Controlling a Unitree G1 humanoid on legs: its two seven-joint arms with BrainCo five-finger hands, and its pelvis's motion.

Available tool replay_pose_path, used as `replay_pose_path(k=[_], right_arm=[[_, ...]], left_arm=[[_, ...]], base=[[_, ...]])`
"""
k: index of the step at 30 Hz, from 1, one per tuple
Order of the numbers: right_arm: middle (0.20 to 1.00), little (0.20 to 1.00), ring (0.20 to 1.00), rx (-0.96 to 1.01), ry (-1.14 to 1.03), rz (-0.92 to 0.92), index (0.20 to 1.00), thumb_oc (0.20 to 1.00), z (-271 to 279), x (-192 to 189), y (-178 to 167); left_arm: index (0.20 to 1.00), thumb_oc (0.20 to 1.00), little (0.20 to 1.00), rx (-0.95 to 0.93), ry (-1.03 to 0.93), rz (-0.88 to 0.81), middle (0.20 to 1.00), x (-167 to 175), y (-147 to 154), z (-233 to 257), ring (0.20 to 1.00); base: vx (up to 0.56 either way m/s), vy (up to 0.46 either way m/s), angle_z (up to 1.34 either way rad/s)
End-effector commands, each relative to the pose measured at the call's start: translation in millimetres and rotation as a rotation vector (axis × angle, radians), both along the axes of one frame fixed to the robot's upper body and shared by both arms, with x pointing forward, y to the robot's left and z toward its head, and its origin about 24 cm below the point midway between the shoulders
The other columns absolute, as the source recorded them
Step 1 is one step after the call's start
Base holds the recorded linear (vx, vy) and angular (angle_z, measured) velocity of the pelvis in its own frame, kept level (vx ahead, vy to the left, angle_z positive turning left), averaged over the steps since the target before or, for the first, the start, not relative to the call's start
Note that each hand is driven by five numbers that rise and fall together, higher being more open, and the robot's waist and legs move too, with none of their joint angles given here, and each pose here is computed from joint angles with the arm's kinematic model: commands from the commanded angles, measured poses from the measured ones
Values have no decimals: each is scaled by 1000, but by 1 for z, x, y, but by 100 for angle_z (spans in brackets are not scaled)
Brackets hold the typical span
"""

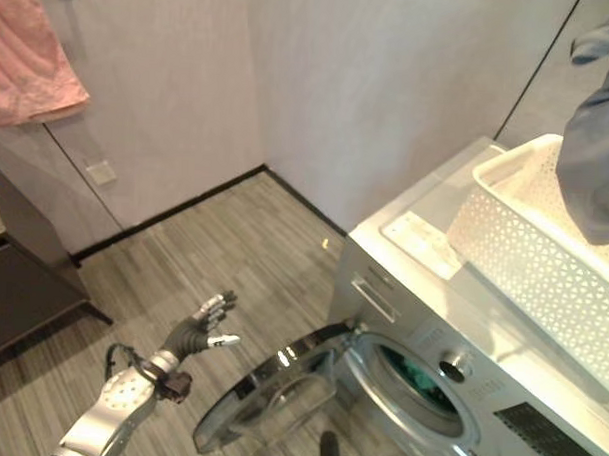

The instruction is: Grab the laundry basket,head to the washer,open it,put in the laundry and shut it.

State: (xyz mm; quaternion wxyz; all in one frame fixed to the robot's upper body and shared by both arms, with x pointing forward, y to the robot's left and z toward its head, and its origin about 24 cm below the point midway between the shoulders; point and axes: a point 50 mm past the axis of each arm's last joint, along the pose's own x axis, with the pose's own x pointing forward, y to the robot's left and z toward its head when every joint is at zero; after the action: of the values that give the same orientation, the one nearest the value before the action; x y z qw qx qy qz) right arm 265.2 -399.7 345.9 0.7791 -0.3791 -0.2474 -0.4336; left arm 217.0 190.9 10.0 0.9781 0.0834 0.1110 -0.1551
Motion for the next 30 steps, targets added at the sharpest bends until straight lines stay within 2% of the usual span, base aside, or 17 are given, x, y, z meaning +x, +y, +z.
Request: replay_pose_path(k=[1, 10, 14, 16, 21, 25, 26, 27, 28, 30], right_arm=[[200, 200, 200, -83, -268, 21, 200, 200, 43, -22, 17], [200, 200, 200, -213, -334, 29, 200, 200, 43, -54, 30], [200, 200, 200, -234, -286, 79, 200, 200, 9, -64, 37], [200, 200, 200, -245, -229, 97, 200, 200, -25, -87, 42], [200, 200, 200, -221, -189, 134, 200, 200, -59, -102, 54], [200, 200, 200, -87, -9, 215, 200, 200, -126, -99, 77], [200, 200, 200, -83, -8, 216, 200, 200, -127, -99, 78], [200, 200, 200, 48, 80, 300, 200, 200, -159, -93, 87], [200, 200, 200, 51, 81, 302, 200, 200, -160, -93, 88], [200, 200, 200, 288, 228, 475, 200, 200, -210, -85, 112]], left_arm=[[1000, 1000, 1000, 34, -137, 8, 1000, 6, 6, 21, 1000], [1000, 1000, 1000, 60, -148, 19, 1000, 4, 8, 20, 1000], [1000, 1000, 1000, 65, -169, 54, 1000, 2, 12, 22, 1000], [1000, 1000, 1000, 82, -195, 121, 1000, -1, 24, 27, 1000], [1000, 1000, 1000, 98, -181, 194, 1000, -10, 37, 24, 1000], [1000, 1000, 1000, 117, -149, 255, 1000, -23, 48, 17, 1000], [1000, 1000, 1000, 121, -148, 256, 1000, -24, 49, 17, 1000], [1000, 1000, 1000, 120, -133, 266, 1000, -29, 49, 13, 1000], [1000, 1000, 1000, 123, -133, 268, 1000, -29, 50, 13, 1000], [1000, 1000, 1000, 114, -106, 276, 1000, -34, 51, 10, 1000]], base=[[-80, 98, -10], [-111, 175, -22], [-96, 187, -72], [-150, 99, -64], [-72, 9, -45], [-101, -56, -41], [-116, -67, -54], [-75, -43, -43], [-83, -79, -45], [-35, -56, -41]])
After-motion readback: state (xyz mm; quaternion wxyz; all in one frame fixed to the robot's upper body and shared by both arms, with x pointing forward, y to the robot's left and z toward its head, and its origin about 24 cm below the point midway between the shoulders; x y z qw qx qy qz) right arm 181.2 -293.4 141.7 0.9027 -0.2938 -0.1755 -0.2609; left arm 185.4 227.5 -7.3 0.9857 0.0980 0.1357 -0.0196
